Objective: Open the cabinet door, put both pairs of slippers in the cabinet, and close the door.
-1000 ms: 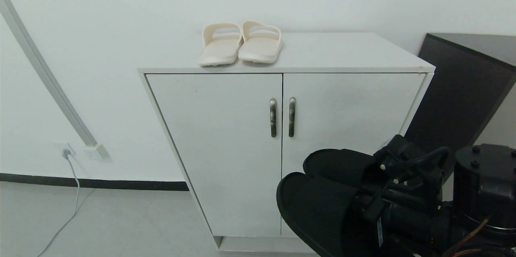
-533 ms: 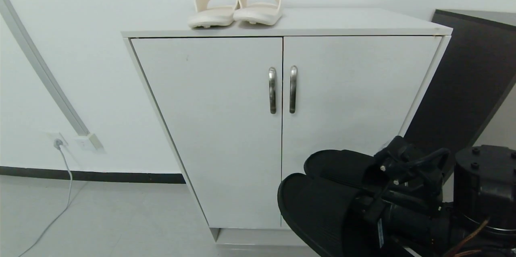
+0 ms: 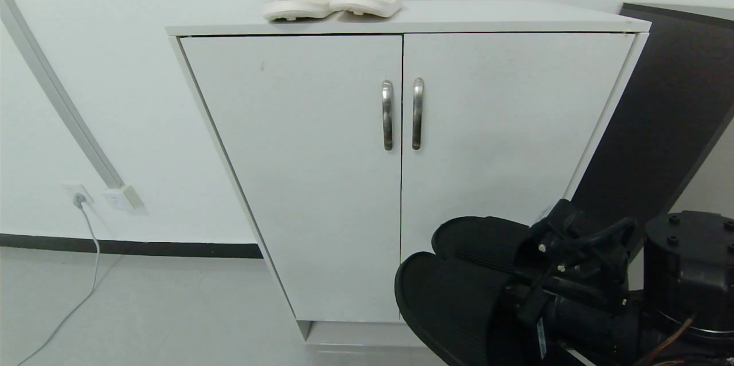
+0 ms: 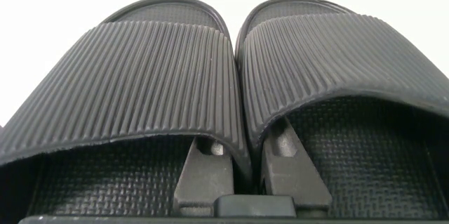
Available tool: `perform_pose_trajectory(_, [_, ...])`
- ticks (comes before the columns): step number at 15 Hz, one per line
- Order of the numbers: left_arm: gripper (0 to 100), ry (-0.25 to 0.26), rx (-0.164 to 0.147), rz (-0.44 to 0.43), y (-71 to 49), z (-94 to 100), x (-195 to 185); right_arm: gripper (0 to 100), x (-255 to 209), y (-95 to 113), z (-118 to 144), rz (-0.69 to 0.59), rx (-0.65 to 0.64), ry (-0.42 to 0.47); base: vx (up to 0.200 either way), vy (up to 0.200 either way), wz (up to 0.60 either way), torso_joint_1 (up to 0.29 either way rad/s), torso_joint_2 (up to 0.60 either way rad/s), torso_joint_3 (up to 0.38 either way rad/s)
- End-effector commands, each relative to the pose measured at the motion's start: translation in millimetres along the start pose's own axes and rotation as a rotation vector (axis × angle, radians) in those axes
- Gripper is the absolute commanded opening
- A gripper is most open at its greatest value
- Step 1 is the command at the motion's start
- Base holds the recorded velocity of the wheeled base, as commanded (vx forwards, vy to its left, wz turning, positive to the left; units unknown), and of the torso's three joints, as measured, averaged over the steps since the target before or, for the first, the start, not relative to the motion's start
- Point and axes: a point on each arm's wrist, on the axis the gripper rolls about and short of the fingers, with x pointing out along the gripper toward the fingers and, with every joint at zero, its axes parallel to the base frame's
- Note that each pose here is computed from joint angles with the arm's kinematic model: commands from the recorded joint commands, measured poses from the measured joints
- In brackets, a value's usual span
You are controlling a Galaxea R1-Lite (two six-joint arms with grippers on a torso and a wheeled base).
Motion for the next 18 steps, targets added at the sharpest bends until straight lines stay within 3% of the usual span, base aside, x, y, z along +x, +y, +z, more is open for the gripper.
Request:
perform_pose_trajectory(1, [100, -0.001, -0.038, -0.044, -0.6, 46.1, 5, 0, 0, 1, -2, 0.002, -0.002, 0.009, 0.000, 0.000, 0.00, 0.000, 0.00, 0.000])
perform_pose_trajectory(5, [100, 0.140, -0.048, -0.242, -4.8, 89.2, 59, 0, 0, 2, -4, 0.007, -0.007, 0.010, 0.000, 0.000, 0.00, 0.000, 0.00, 0.000])
perform_pose_trajectory(9, [100, 0.129, -0.046, -0.500, -18.8, 113.9, 115, 0, 2, 4, -6, 0.010, -0.023, 0.024, 0.000, 0.000, 0.00, 0.000, 0.00, 0.000])
perform_pose_trajectory(12, [100, 0.124, -0.036, -0.652, -48.0, 136.6, 146, 0, 1, 4, -7, 0.008, -0.025, 0.027, 0.000, 0.000, 0.00, 0.000, 0.00, 0.000])
perform_pose_trajectory(14, [100, 0.134, -0.039, -0.718, -73.2, 149.6, 163, 0, 2, 5, -8, 0.010, -0.026, 0.029, 0.000, 0.000, 0.00, 0.000, 0.00, 0.000])
perform_pose_trajectory(18, [100, 0.092, -0.034, -0.810, -128.9, 162.5, 195, 0, 2, 6, -9, 0.013, -0.027, 0.032, 0.000, 0.000, 0.00, 0.000, 0.00, 0.000])
